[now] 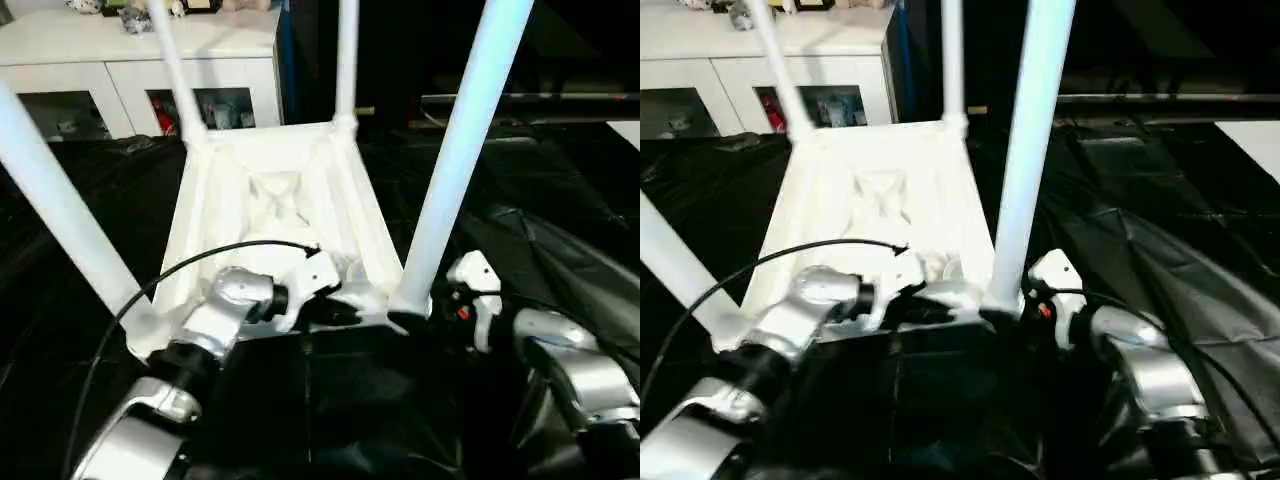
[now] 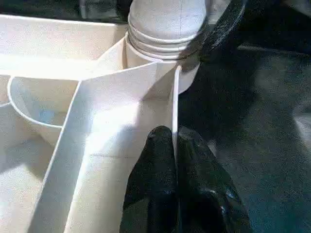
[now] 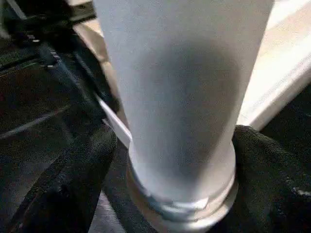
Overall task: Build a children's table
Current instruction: Rotate leg to tighten
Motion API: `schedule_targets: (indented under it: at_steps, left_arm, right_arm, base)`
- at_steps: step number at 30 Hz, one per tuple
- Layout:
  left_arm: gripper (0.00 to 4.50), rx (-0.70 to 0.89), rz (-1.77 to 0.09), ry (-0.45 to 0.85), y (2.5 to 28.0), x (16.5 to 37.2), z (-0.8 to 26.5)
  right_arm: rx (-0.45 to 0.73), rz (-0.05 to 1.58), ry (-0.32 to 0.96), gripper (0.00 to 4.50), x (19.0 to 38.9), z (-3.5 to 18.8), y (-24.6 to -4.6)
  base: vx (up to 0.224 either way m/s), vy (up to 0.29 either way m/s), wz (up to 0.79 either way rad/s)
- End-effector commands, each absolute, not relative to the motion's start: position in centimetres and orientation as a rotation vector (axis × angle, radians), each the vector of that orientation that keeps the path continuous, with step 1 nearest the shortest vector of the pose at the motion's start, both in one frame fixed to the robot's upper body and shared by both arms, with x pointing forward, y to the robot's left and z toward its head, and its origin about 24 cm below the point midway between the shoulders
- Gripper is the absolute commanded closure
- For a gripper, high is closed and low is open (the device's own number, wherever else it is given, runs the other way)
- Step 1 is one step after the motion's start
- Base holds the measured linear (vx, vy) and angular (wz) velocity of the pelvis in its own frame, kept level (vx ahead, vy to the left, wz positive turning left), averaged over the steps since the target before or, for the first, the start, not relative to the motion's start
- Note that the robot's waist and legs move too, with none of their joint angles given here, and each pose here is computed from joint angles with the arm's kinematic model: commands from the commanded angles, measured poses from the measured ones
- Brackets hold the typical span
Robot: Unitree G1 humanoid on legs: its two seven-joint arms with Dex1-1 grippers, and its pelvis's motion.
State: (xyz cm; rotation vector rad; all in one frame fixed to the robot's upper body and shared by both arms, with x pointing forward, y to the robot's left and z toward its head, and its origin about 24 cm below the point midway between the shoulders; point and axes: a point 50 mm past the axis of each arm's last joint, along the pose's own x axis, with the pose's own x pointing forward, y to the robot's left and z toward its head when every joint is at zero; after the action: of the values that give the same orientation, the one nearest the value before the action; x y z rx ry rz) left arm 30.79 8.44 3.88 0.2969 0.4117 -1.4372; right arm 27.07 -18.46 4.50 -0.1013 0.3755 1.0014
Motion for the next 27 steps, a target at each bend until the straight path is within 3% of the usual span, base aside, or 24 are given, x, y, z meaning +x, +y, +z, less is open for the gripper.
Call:
schedule_targets:
  at_steps: [1,13,19,23,24,27]
  left_arm:
    - [4.50,0.197,-1.487,0.358,7.8,30.3,4.1]
    - [4.50,0.196,-1.491,0.378,8.2,30.3,4.0]
    - [4.50,0.196,-1.492,0.374,8.0,30.2,4.0]
    - [4.50,0.211,-1.449,0.376,7.4,30.3,3.7]
    - [4.50,0.225,-1.401,0.380,6.8,30.6,3.5]
    - [4.50,0.218,-1.349,0.380,5.8,30.8,3.4]
  right_arm:
    - [-0.079,1.092,0.369,0.77,26.6,4.7,-17.3]
    - [-0.073,1.111,0.424,1.65,26.8,2.8,-17.8]
    - [-0.080,1.110,0.438,1.76,26.8,2.2,-18.3]
    - [-0.062,0.997,0.454,1.77,27.2,0.8,-18.9]
    - [-0.009,0.911,0.460,1.77,27.4,0.2,-18.7]
    - [0.008,0.813,0.462,1.78,27.8,-0.7,-18.1]
  base:
    - [0.000,0.000,0.00]
    - [0.000,0.000,0.00]
    - [0.000,0.000,0.00]
    - [0.000,0.000,0.00]
    - [0.000,0.000,0.00]
    - [0.000,0.000,0.00]
